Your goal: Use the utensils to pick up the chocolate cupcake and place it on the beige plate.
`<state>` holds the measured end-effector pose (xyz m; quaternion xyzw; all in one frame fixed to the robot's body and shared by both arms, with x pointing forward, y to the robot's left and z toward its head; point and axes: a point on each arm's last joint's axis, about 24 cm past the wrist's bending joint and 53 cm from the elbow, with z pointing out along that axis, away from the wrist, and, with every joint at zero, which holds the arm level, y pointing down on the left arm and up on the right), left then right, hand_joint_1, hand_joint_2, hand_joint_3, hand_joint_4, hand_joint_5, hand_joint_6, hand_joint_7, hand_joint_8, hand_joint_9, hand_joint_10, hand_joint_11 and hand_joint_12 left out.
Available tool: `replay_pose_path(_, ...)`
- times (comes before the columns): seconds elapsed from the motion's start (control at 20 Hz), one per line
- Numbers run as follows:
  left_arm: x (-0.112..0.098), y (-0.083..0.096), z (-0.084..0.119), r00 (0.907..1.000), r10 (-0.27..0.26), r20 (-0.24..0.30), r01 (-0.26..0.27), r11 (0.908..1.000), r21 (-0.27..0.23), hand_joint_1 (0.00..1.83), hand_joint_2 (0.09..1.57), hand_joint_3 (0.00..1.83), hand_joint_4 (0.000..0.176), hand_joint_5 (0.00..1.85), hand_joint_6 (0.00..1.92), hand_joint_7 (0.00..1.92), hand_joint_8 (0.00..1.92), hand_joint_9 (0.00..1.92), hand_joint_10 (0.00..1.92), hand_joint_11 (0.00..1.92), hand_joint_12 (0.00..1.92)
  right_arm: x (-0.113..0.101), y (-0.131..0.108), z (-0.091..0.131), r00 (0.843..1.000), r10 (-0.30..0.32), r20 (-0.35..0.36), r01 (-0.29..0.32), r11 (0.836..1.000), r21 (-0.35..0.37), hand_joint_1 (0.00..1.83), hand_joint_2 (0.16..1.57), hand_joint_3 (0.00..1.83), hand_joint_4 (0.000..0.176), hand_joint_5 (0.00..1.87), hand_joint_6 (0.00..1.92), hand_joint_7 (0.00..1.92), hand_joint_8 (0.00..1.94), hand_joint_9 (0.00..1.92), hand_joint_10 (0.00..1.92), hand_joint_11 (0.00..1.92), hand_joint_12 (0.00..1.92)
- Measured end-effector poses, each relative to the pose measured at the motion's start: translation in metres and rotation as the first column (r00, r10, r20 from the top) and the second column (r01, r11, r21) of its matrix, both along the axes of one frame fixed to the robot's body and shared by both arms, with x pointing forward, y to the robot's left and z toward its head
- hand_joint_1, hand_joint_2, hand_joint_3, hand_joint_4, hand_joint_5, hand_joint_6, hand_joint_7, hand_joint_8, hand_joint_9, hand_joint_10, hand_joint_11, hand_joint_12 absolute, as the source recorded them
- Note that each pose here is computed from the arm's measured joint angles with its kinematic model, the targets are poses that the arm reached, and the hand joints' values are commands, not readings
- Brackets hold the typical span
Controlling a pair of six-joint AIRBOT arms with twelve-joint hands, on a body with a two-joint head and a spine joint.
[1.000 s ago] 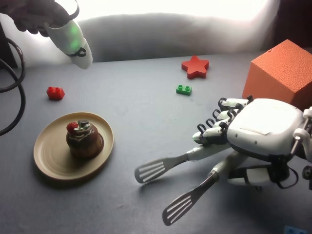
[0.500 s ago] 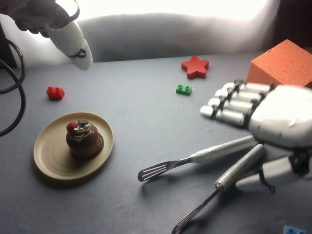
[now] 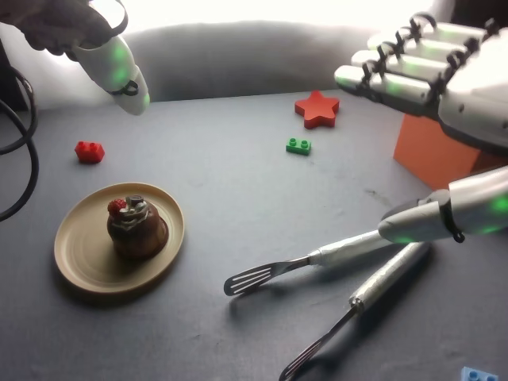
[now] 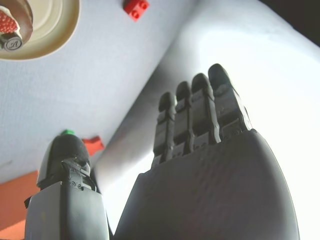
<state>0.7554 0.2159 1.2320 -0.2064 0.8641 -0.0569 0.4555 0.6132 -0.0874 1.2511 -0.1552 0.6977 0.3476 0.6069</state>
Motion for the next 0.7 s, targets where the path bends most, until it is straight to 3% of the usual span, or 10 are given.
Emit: replay_pose_path(0.7, 0.002, 0.001, 0.001, 1.0000, -0.006, 0.005, 0.006, 0.9999, 0.010, 0.38, 1.10, 0.00, 0.000, 0.16, 0.01, 0.15, 0.01, 0.13, 0.00, 0.00, 0.36, -0.002, -0.008, 0.001, 1.000, -0.011, -0.004, 0.011, 0.998, -0.064, 0.16, 0.96, 0.01, 0.000, 0.03, 0.01, 0.06, 0.00, 0.05, 0.00, 0.00, 0.29)
